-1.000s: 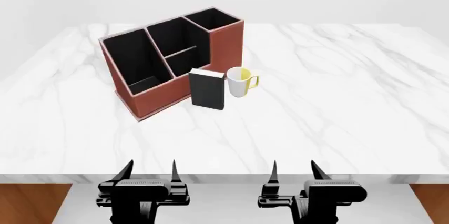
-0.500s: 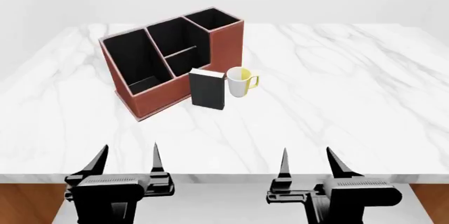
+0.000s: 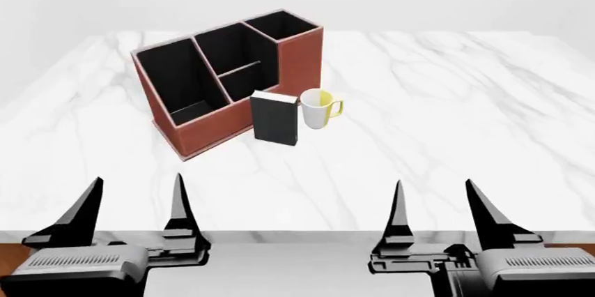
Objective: Pick up the book and place it in the right compartment of the caddy.
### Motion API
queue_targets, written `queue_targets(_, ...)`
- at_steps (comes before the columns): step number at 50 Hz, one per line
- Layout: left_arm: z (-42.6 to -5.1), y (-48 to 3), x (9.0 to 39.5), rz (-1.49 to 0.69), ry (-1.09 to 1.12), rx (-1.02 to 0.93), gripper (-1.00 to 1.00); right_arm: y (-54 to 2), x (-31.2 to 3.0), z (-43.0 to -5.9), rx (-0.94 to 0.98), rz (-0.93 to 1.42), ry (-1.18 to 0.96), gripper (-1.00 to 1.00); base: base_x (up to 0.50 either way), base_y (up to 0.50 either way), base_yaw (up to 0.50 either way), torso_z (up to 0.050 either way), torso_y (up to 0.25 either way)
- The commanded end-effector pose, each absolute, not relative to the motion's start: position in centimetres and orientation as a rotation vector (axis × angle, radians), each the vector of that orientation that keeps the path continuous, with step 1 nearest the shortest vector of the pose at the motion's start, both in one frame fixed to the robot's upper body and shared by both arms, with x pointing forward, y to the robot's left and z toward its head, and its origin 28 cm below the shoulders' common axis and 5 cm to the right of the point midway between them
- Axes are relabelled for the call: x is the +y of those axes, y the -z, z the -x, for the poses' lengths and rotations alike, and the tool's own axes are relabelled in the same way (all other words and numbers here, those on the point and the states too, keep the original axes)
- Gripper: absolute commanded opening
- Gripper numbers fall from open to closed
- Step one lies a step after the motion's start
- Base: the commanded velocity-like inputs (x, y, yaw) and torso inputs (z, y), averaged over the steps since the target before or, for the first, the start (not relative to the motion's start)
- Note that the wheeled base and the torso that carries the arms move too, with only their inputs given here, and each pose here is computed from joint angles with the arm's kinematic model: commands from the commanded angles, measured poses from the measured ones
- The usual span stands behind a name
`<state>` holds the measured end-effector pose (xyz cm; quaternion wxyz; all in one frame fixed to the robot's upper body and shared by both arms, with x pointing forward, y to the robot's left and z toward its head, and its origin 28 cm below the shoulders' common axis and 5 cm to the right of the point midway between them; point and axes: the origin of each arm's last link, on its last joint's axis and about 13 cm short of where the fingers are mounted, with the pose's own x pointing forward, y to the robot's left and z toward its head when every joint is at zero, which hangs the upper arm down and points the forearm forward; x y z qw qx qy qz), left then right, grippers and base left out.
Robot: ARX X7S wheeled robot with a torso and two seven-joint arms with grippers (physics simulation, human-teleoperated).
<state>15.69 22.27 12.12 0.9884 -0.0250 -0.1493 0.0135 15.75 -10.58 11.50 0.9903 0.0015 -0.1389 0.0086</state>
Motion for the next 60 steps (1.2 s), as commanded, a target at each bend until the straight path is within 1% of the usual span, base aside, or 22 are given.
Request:
queue_targets(1,-15.08,-12.8,22.27,0.055,-0.022,-0.313,1.0,-12.29,-10.49,-15.13,-0.292,-0.005,-0.029,1.0,0.0,0.0,0.0,0.0,0.0)
queue_targets(7,-15.09,-12.91,22.29,0.053,-0.033,-0.309,1.0,-12.19,-10.47,-15.17,-0.289,-0.004,-0.03,1.0,0.0,0.0,0.0,0.0,0.0)
queue_targets(8,-15.04,-12.95,22.32,0.08,-0.02,-0.319,1.0,-12.23,-10.44,-15.14,-0.29,-0.004,-0.032,1.0,0.0,0.0,0.0,0.0,0.0)
queue_targets(23,-15.22,-12.82,22.35,0.052,-0.03,-0.297,1.0,-12.16,-10.49,-15.15,-0.289,0.002,-0.032,1.0,0.0,0.0,0.0,0.05,0.0)
queue_targets(58,-15.19,-12.79,22.31,0.068,-0.038,-0.304,1.0,-12.07,-10.43,-15.12,-0.282,0.004,-0.04,1.0,0.0,0.0,0.0,0.05,0.0)
queue_targets(60,-15.22,-12.73,22.26,0.068,-0.037,-0.294,1.0,-11.94,-10.44,-15.2,-0.279,0.004,-0.04,1.0,0.0,0.0,0.0,0.0,0.0)
